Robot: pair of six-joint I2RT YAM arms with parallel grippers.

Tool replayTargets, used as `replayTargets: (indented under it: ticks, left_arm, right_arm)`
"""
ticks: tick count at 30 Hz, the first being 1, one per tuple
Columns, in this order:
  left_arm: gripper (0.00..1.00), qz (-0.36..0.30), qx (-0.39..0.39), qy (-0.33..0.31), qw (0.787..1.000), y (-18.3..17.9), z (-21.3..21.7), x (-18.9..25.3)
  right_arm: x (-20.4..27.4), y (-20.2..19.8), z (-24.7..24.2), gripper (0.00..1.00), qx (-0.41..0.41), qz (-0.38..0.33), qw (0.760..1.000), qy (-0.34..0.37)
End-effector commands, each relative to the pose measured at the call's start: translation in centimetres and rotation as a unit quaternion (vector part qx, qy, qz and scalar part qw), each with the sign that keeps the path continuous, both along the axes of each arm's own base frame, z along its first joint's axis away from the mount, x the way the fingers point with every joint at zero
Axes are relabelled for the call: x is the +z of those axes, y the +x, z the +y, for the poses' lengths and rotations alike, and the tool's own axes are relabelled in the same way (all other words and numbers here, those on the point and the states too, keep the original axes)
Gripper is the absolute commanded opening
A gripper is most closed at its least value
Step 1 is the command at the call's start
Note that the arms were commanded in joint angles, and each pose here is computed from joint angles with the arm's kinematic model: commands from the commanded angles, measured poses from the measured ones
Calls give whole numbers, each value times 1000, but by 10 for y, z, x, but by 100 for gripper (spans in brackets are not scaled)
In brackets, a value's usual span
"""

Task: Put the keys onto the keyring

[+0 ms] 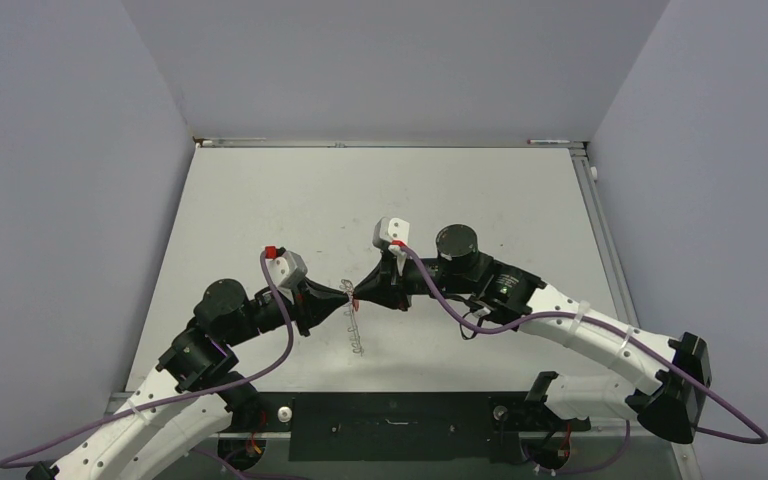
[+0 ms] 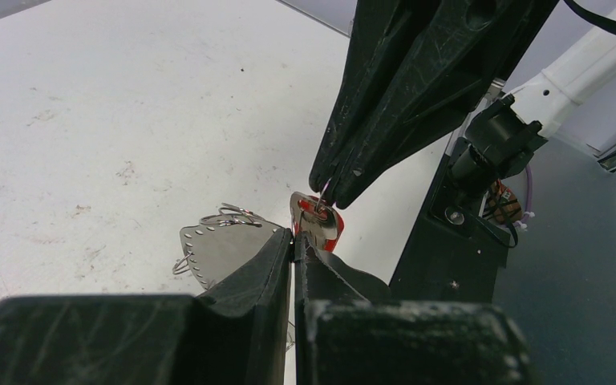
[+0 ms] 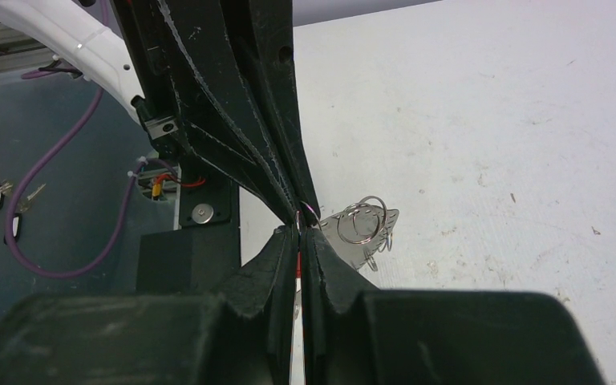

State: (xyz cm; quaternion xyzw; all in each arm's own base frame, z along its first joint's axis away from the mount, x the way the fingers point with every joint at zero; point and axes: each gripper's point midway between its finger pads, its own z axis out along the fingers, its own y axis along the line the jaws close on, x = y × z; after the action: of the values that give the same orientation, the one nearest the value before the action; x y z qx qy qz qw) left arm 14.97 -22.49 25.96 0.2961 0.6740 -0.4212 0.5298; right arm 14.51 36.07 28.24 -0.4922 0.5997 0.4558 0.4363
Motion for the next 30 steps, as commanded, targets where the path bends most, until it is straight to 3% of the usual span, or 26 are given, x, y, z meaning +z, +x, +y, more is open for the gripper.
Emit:
replayTargets:
  ticks: [1, 30]
  left_arm:
    - [0, -35, -9, -34, 999, 0, -3, 26]
    - [0, -33, -6, -31, 999, 1, -3, 25]
  right_arm:
    - [14, 5, 6, 5, 6, -5, 999, 34]
    - [21, -3, -1, 5, 23, -1, 999, 48]
